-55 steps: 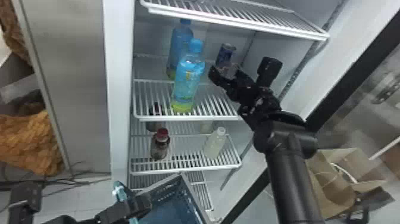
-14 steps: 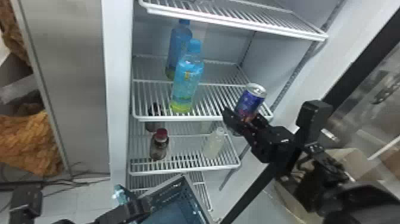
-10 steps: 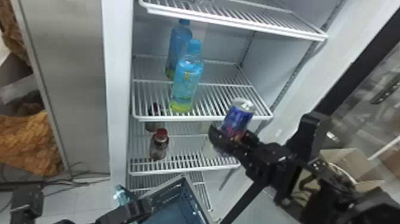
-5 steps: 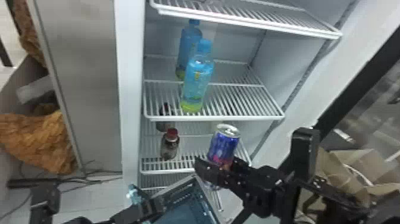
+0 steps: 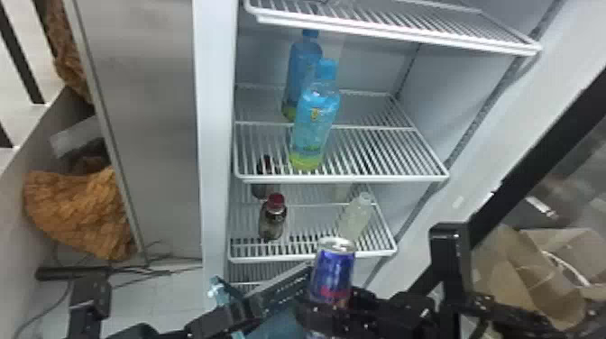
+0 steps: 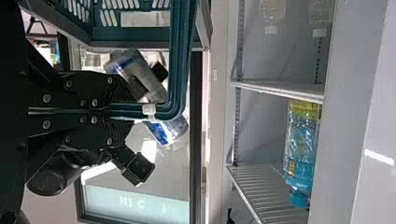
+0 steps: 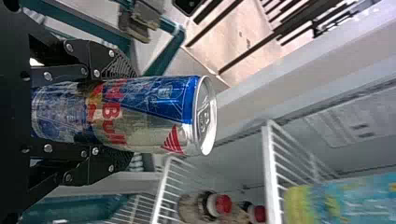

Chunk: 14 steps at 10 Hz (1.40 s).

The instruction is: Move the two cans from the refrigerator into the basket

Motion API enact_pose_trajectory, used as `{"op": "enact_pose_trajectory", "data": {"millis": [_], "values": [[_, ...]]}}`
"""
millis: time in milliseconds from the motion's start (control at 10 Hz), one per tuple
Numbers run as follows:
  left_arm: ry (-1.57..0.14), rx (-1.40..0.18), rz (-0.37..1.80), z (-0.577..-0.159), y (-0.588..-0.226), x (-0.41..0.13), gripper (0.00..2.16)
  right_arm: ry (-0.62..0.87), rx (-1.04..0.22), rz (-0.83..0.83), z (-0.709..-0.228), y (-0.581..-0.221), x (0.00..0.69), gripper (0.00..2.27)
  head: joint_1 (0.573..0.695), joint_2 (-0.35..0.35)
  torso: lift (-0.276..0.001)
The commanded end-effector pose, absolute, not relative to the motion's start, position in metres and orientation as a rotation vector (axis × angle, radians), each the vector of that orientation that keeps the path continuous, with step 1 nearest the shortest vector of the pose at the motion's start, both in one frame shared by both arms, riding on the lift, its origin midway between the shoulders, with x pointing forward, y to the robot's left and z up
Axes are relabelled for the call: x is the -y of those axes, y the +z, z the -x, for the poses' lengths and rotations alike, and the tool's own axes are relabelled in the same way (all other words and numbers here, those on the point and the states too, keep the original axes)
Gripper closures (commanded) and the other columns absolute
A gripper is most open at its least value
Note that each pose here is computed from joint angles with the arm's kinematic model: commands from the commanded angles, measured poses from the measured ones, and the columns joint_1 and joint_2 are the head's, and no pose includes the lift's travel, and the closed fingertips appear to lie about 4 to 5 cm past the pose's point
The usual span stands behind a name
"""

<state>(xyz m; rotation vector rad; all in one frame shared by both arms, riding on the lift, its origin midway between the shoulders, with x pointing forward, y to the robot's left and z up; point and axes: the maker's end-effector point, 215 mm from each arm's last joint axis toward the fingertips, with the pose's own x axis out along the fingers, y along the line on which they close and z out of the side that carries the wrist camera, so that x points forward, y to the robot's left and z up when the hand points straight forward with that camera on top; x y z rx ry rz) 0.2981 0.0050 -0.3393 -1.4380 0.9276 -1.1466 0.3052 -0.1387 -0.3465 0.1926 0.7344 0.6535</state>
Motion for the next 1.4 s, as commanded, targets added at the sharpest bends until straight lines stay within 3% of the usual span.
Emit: {"op": "enact_pose_trajectory", "data": {"millis": [0,100,300,400,600,900,1200,1300], "values": [[-1.144,-0.926,1.438,-0.299,-0.340,-0.006,1.20,0.661,-0.798,-0.195,-0.294,-0.357,0.138,1.27,0.695,-0.259,-0.035],[-1.145,-0.925,1.439,-0.299,-0.339,-0.006,1.20,0.688,-0.847,-0.204,-0.286,-0.365,0.133,1.11,0.695,-0.259,-0.035],[-1.145,-0.925,1.439,-0.299,-0.339,-0.006,1.20,0.747,-0.886,-0.245,-0.283,-0.373,0.123,0.39,0.695,-0.246,-0.035],[-1.146,-0.924,1.441,-0.299,-0.339,-0.005,1.20,0.759,-0.876,-0.263,-0.284,-0.371,0.120,0.14,0.695,-0.241,-0.035],[-1.140,-0.926,1.443,-0.298,-0.341,-0.007,1.20,0.732,-0.840,-0.272,-0.295,-0.365,0.132,0.12,0.695,-0.234,-0.035],[-1.136,-0.931,1.445,-0.297,-0.343,-0.007,1.20,0.619,-0.566,-0.261,-0.354,-0.331,0.177,0.13,0.695,-0.260,-0.035],[-1.138,-0.943,1.443,-0.294,-0.344,-0.005,1.20,0.522,-0.382,-0.353,-0.373,-0.336,0.228,0.13,0.695,-0.325,-0.035],[-1.139,-0.942,1.445,-0.294,-0.344,-0.005,1.20,0.465,-0.367,-0.314,-0.370,-0.340,0.251,0.13,0.695,-0.350,-0.035]]}}
